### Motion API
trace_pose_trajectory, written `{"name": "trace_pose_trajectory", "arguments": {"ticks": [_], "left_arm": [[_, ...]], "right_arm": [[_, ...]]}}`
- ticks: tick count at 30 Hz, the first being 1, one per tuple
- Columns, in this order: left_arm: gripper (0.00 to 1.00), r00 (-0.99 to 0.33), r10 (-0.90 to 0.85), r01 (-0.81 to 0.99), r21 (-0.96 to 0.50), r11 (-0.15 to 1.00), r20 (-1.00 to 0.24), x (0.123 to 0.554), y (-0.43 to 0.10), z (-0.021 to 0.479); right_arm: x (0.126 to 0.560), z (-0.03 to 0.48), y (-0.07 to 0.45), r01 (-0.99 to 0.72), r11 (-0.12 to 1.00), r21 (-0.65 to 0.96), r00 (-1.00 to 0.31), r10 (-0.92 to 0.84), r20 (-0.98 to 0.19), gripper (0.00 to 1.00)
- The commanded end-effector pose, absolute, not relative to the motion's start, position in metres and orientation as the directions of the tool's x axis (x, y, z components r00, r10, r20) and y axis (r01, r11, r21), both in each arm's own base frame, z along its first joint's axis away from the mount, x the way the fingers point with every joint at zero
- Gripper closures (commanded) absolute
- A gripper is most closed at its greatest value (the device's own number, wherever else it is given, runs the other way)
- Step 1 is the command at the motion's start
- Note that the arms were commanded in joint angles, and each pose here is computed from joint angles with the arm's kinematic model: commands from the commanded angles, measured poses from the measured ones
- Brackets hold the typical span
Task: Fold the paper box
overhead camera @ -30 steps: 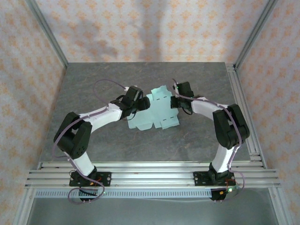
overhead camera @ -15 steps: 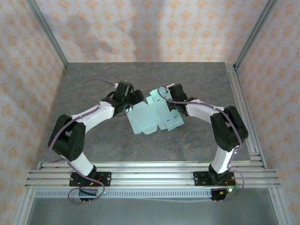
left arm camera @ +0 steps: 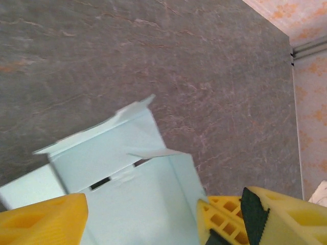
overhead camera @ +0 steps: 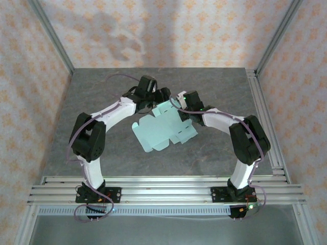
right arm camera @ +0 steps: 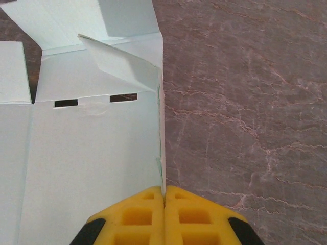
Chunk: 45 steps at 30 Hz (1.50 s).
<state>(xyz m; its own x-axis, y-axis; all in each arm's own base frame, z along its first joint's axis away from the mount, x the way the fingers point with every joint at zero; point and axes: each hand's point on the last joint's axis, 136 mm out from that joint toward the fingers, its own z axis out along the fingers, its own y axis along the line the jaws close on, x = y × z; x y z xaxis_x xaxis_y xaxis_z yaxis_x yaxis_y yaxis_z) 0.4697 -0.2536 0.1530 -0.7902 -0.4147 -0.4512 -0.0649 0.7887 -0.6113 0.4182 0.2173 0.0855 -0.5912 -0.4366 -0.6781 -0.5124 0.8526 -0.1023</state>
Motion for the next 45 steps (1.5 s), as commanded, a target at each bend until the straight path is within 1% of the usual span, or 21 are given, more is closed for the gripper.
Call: {"name": "trace_pose_trajectory", "arguments": {"ticks": [1,4,7,11,13,14,16,17,20,28,31,33,35,38,40,45], "left_arm": [[0.21,-0.833,-0.373,-0.053,-0.611,0.79,-0.41,0.471,-0.27,0.147],[0.21,-0.844,-0.362,-0.057,-0.606,0.794,-0.395,0.476,-0.276,0.141],[0.21,-0.843,-0.362,-0.057,-0.602,0.797,-0.399,0.478,-0.275,0.141],[0.21,-0.828,-0.365,-0.07,-0.567,0.821,-0.426,0.475,-0.263,0.143],[0.21,-0.817,-0.374,-0.08,-0.555,0.828,-0.44,0.472,-0.254,0.145],[0.21,-0.814,-0.375,-0.082,-0.55,0.831,-0.444,0.47,-0.251,0.145],[0.21,-0.813,-0.38,-0.1,-0.537,0.838,-0.442,0.468,-0.243,0.139],[0.21,-0.803,-0.386,-0.092,-0.545,0.833,-0.455,0.466,-0.24,0.15],[0.21,-0.8,-0.393,-0.098,-0.547,0.831,-0.453,0.463,-0.236,0.149],[0.21,-0.799,-0.396,-0.095,-0.554,0.827,-0.454,0.463,-0.236,0.149],[0.21,-0.799,-0.394,-0.094,-0.554,0.827,-0.453,0.464,-0.236,0.149],[0.21,-0.801,-0.392,-0.094,-0.552,0.829,-0.452,0.464,-0.235,0.148],[0.21,-0.802,-0.391,-0.094,-0.55,0.83,-0.452,0.463,-0.235,0.148],[0.21,-0.802,-0.392,-0.097,-0.549,0.83,-0.45,0.463,-0.235,0.147],[0.21,-0.802,-0.394,-0.098,-0.551,0.829,-0.449,0.463,-0.234,0.147],[0.21,-0.805,-0.39,-0.095,-0.552,0.829,-0.448,0.464,-0.235,0.148]], "right_arm": [[0.416,0.086,0.231,-0.555,0.828,-0.073,-0.569,-0.443,-0.693,1.0],[0.414,0.083,0.235,-0.553,0.833,-0.029,-0.595,-0.419,-0.686,0.99],[0.414,0.078,0.235,-0.512,0.859,0.02,-0.643,-0.368,-0.672,0.98],[0.411,0.062,0.231,-0.422,0.902,0.094,-0.761,-0.296,-0.578,0.96],[0.412,0.057,0.228,-0.373,0.92,0.121,-0.796,-0.25,-0.552,0.95],[0.411,0.056,0.226,-0.36,0.924,0.132,-0.804,-0.235,-0.546,0.92],[0.408,0.057,0.227,-0.365,0.916,0.164,-0.801,-0.219,-0.557,0.83],[0.408,0.058,0.228,-0.369,0.912,0.179,-0.798,-0.212,-0.563,0.78],[0.403,0.059,0.226,-0.373,0.901,0.221,-0.808,-0.198,-0.555,0.69],[0.396,0.049,0.211,-0.35,0.915,0.203,-0.826,-0.199,-0.527,0.67],[0.394,0.046,0.21,-0.352,0.913,0.206,-0.829,-0.202,-0.521,0.67],[0.392,0.046,0.213,-0.363,0.906,0.219,-0.828,-0.206,-0.522,0.72],[0.39,0.047,0.214,-0.374,0.9,0.225,-0.825,-0.212,-0.523,0.78],[0.389,0.052,0.214,-0.392,0.893,0.219,-0.812,-0.225,-0.538,0.91],[0.39,0.056,0.214,-0.409,0.89,0.202,-0.798,-0.242,-0.552,0.97],[0.388,0.065,0.217,-0.474,0.878,0.067,-0.726,-0.346,-0.594,0.99]]}}
